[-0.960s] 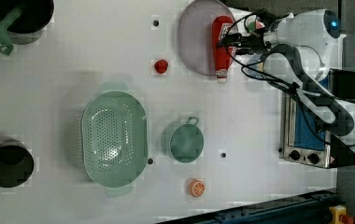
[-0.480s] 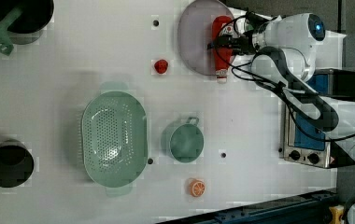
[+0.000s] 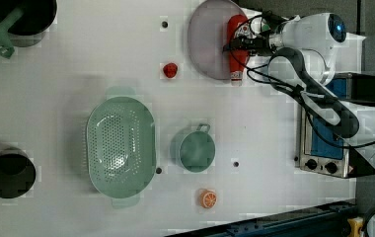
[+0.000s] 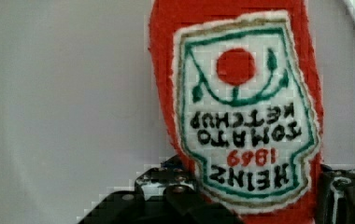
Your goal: Pick ketchup from plate and place it on table.
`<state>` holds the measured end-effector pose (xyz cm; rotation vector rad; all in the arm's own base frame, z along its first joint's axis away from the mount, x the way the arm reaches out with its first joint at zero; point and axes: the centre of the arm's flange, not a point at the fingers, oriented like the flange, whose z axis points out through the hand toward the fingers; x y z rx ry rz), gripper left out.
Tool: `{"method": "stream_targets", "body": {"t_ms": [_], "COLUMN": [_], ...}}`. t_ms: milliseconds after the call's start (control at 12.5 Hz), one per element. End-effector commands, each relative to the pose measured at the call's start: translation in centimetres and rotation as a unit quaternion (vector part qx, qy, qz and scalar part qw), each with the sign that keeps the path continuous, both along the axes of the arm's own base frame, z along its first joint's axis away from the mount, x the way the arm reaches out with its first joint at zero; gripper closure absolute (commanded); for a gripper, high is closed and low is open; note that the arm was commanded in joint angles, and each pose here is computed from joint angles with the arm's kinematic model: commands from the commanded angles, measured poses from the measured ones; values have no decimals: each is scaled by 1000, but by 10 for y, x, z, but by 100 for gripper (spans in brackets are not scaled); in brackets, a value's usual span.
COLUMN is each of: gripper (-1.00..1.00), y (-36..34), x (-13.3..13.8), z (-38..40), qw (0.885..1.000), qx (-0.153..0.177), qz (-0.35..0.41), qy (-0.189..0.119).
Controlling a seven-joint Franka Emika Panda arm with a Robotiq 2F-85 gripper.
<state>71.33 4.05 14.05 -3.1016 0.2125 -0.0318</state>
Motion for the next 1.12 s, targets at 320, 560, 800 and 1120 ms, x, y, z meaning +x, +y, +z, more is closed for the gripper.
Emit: {"method": "stream_targets", "body": {"t_ms": [320, 560, 800, 1120], "gripper": [-27, -27, -27, -27], "y": [-6, -26, -57, -97], "x": [21, 4, -31, -82], "z": [124, 205, 261, 297], "qw": [999, 1000, 999, 996], "qx": [-8, -2, 12, 4], "qz": [7, -16, -49, -82], "qy": [-47, -14, 21, 23]}}
